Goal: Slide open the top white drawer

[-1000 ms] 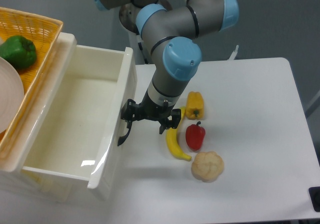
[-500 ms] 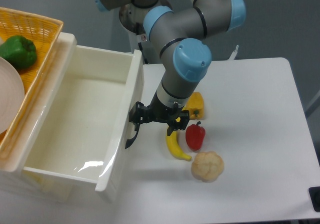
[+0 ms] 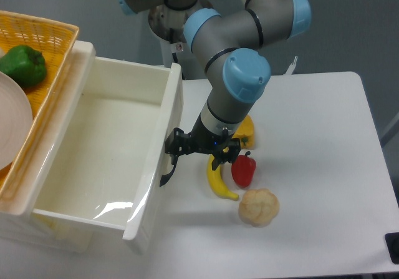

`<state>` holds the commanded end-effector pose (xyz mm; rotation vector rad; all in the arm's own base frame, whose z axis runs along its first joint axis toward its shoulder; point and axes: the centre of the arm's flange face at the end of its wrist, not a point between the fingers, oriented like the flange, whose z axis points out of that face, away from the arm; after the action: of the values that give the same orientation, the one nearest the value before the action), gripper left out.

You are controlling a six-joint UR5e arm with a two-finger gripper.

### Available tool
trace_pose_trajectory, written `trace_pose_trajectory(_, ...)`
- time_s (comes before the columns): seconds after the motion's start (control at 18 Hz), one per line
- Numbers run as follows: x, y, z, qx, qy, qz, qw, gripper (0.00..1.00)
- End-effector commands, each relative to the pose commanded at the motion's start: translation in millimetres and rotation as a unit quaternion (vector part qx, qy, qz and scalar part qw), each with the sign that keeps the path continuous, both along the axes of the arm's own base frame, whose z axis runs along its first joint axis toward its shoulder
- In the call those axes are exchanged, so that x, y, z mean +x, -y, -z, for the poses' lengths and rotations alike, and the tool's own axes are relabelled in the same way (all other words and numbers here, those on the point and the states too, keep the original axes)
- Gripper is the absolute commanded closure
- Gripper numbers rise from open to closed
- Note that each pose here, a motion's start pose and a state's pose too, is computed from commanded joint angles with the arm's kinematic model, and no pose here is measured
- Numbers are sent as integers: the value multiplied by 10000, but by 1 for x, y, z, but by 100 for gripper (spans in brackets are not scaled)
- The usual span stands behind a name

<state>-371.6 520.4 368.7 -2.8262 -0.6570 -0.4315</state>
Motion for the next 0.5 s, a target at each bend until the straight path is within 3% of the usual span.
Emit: trace_pose_trajectory(0.5, 5, -3, -1, 227, 267, -22, 9994, 0)
